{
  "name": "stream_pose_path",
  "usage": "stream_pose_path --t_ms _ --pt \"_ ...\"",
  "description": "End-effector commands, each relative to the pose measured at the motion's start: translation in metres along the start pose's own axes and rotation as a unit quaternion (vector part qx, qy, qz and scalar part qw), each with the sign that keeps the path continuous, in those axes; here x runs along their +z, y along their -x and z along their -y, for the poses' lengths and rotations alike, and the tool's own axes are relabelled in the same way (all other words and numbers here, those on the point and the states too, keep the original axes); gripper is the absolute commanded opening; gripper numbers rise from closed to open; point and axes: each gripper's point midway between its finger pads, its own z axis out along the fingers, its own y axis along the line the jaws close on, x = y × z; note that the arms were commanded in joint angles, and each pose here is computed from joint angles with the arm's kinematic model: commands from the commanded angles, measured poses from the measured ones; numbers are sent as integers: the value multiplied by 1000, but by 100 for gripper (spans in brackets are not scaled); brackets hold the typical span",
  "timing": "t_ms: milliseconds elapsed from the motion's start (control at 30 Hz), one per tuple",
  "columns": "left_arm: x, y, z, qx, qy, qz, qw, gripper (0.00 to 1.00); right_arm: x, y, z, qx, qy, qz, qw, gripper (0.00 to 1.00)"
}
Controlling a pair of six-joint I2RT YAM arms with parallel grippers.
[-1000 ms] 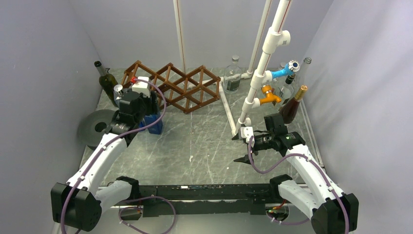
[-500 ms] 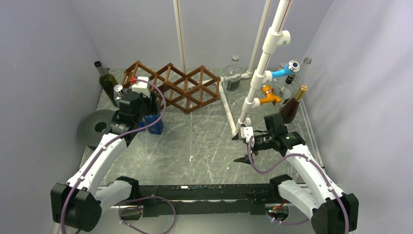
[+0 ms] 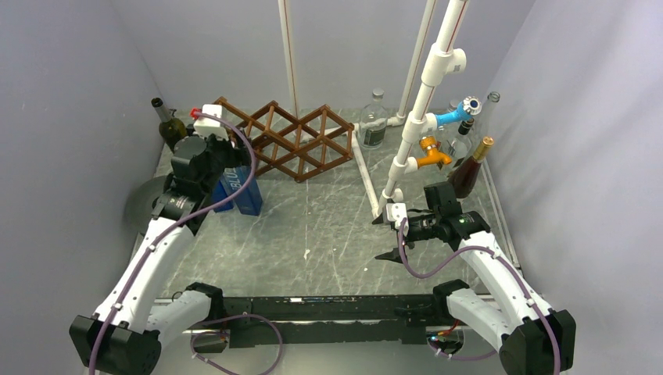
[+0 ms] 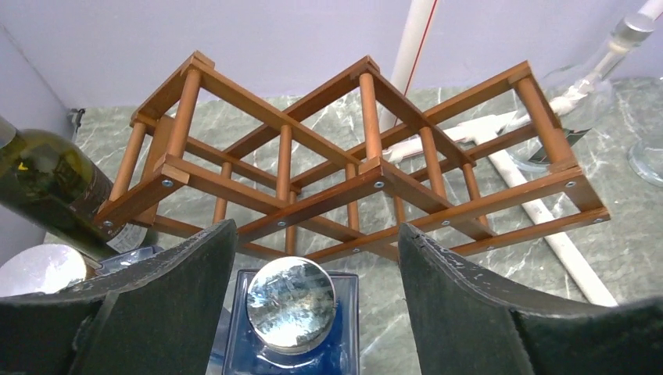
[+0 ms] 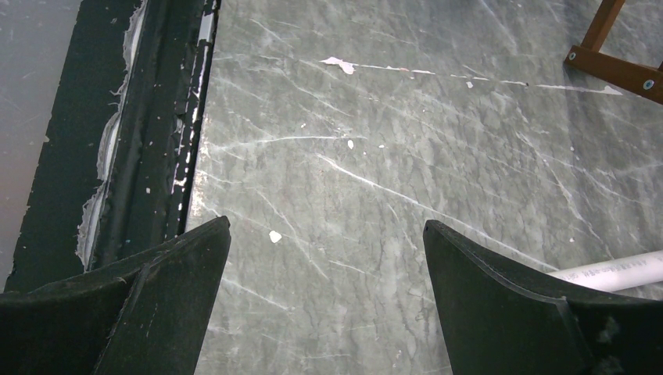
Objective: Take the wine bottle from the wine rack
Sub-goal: Place the wine bottle at the center of the board, then reset both arms
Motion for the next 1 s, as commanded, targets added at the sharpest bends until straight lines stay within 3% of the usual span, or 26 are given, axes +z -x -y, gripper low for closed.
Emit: stream_pose_path --t_ms 0,400,667,967 --pt "-10 37 8 -14 -22 42 999 81 -1 5 3 -20 -2 8 1000 96" --pt "-49 83 32 -27 -94 76 992 99 -3 8 4 -24 -6 9 1000 97" --pt "-72 81 62 -64 -177 52 981 100 -7 9 6 -25 -15 9 1000 97" --pt "-97 63 99 -109 -282 21 953 99 -13 8 8 -21 -25 6 999 97"
